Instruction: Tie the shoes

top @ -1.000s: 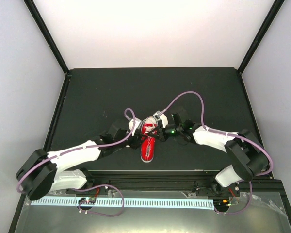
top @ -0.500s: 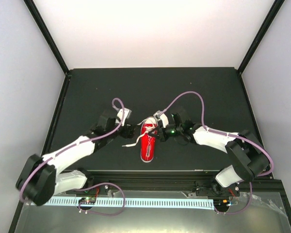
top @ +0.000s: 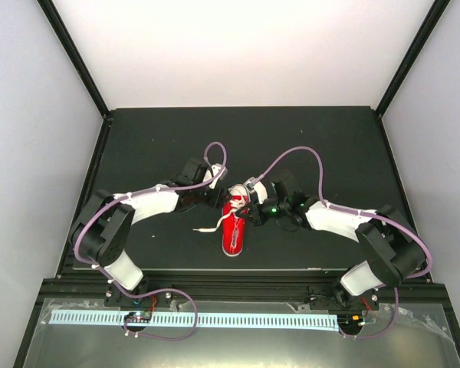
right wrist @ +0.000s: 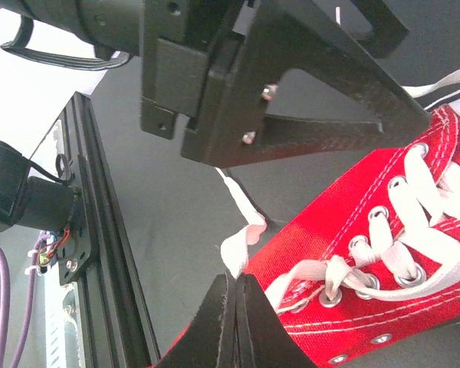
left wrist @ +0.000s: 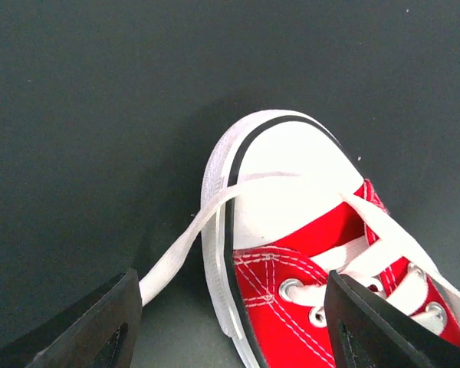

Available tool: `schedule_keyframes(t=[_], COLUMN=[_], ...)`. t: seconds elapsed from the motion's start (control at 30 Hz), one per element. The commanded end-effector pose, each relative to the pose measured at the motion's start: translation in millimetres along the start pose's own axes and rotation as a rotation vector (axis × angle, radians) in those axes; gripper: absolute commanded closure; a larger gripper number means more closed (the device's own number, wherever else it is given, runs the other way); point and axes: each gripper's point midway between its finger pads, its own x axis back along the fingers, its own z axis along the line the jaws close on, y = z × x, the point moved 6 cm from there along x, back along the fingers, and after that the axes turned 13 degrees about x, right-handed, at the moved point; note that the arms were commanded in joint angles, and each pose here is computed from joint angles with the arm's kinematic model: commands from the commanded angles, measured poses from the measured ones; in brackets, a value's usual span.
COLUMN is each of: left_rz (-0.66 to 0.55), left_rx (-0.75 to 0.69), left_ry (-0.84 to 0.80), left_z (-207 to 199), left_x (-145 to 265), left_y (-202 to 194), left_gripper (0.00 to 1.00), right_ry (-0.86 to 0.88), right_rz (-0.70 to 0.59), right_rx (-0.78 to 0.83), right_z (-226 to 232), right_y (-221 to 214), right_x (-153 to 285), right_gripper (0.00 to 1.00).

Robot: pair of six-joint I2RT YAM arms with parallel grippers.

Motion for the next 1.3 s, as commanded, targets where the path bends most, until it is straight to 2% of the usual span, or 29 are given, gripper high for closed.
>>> schedule_keyframes(t=[0.0, 0.3, 0.53, 0.67, 1.27], left_rz=[0.003, -0.016, -0.009, 0.004, -0.047], left_rx=[-0.042, -0.031, -0.022, -0.020, -0.034], left_ry=[-0.037, -0.057, -0.117, -0.131, -0.124], left_z=[-4, 1, 1, 1, -1], left_x=[-10, -20, -29, -35, -25], left_y=[12, 19, 24, 25, 32], left_gripper=[0.33, 0.46, 0.48, 0.53, 0.97], right_ry=[0.004, 0.019, 0.027, 0.029, 0.040], right_rz=[-0.019, -0.010, -0.007, -0.002, 0.007], right_rx=[0.025, 0.015, 0.010, 0.010, 0.003], right_z=[2, 3, 3, 3, 0], right_y=[7, 6, 6, 5, 2], right_x=[-1, -2, -3, -3, -8], right_gripper=[0.98, 0.98, 0.98, 0.98, 0.98])
